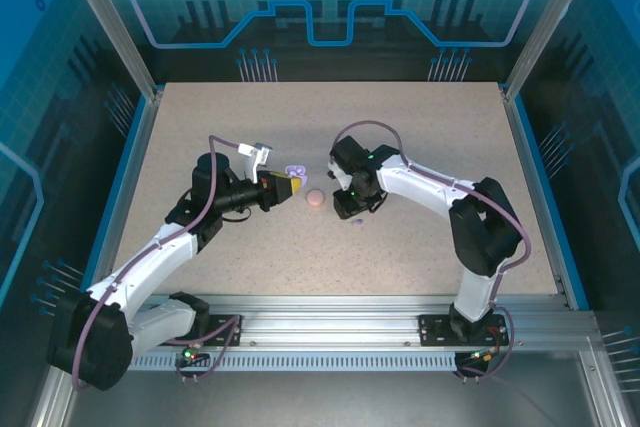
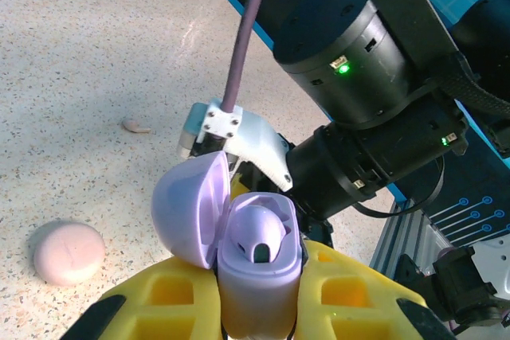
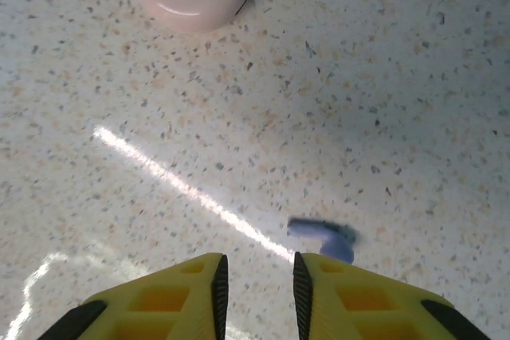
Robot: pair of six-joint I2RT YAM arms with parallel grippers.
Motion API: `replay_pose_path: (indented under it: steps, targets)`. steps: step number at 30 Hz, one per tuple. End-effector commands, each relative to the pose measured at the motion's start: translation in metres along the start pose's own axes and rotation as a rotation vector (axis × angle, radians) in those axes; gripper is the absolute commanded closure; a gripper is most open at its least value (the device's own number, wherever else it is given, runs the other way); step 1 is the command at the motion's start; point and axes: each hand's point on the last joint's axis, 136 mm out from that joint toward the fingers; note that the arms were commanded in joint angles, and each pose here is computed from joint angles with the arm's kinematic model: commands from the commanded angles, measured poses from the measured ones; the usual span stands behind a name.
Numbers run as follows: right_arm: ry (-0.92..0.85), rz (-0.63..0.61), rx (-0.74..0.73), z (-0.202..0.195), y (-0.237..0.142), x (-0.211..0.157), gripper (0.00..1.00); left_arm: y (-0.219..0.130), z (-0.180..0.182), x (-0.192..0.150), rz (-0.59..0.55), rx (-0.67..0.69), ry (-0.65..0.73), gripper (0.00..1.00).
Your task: Insert wireless bluetooth earbuds into charging case
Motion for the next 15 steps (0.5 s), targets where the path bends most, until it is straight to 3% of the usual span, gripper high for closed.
replay_pose_path:
  steps: [1,9,15]
  targets:
    - [0.097,0.069,-0.001,-0.01,0.008,-0.023,0.68,-0.001,-0.005,0.004,-0.005,-0.005,-0.001,0.91]
    - [0.285,0.09,-0.031,-0.026,0.021,-0.042,0.58,0.0,-0.006,0.004,-0.005,-0.006,0.003,0.91]
    - [0.394,0.099,-0.067,-0.032,0.037,-0.04,0.58,0.001,-0.005,0.002,0.0,-0.007,0.0,0.91]
Point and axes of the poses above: each hand's point on the last joint's axis, 136 mm out from that joint toward the fingers, its own y axis out along the fingers, its own z axis along the line the jaws close on, x = y × z, and after that the axes turned 12 degrees about y, right-handed
